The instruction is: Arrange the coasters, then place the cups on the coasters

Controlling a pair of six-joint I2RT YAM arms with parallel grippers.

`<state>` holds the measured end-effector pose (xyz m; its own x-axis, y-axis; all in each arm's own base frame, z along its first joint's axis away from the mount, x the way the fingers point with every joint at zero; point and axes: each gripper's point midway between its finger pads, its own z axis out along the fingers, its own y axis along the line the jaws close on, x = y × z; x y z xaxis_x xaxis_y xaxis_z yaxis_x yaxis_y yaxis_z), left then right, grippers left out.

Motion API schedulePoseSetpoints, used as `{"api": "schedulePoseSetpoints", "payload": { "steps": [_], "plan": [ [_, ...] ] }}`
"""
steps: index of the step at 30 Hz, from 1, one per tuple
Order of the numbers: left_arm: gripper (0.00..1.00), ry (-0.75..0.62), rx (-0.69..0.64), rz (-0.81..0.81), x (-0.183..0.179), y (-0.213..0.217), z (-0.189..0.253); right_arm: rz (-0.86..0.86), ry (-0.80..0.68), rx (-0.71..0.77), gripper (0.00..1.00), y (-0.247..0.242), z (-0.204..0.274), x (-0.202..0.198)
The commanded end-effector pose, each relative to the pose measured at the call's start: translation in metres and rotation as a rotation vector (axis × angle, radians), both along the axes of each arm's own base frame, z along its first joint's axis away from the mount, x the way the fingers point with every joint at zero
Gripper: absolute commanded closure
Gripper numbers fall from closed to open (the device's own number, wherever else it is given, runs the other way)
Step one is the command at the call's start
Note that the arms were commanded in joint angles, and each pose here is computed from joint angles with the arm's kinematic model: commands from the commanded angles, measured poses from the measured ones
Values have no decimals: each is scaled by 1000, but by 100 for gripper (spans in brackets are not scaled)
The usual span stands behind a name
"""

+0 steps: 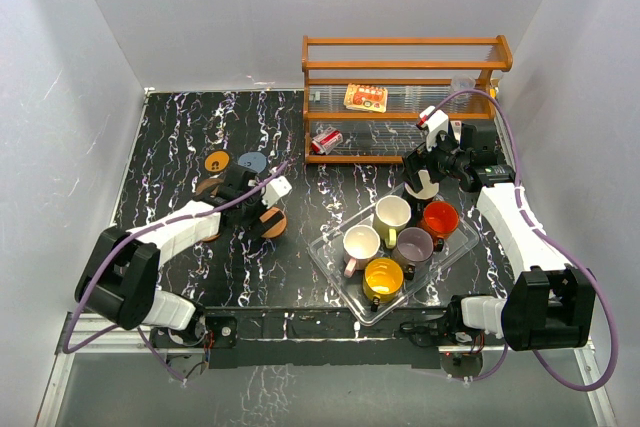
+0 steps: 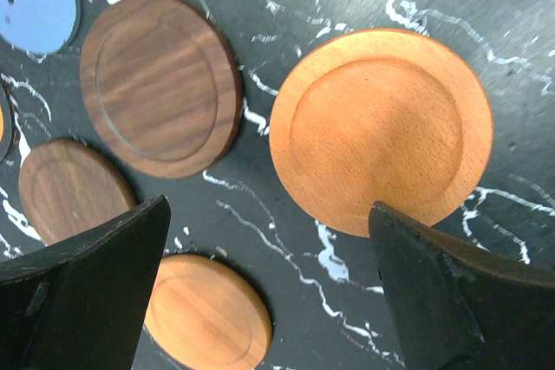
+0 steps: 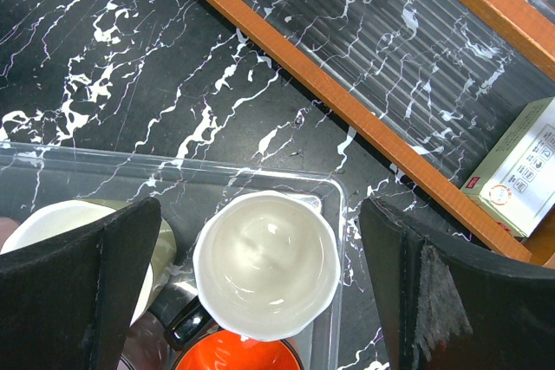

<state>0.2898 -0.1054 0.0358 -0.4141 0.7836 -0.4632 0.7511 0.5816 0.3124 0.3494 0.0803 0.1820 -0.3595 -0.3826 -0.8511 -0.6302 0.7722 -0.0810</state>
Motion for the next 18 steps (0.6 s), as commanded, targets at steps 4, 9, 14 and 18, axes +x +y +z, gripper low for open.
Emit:
{"api": "schedulePoseSetpoints", "payload": {
  "steps": [4, 9, 14, 18],
  "plan": [
    [2, 70, 89, 66, -23, 43, -10, 8, -52, 11, 2, 1, 14, 1],
    [2, 78, 76, 94, -23, 56, -9, 10, -50, 12, 2, 1, 13, 1],
    [2, 84, 83, 112, -21, 63, -10, 10, -52, 12, 2, 1, 14, 1],
    [2, 91, 81, 110, -20, 63, -10, 11, -54, 13, 2, 1, 15, 1]
  ]
}}
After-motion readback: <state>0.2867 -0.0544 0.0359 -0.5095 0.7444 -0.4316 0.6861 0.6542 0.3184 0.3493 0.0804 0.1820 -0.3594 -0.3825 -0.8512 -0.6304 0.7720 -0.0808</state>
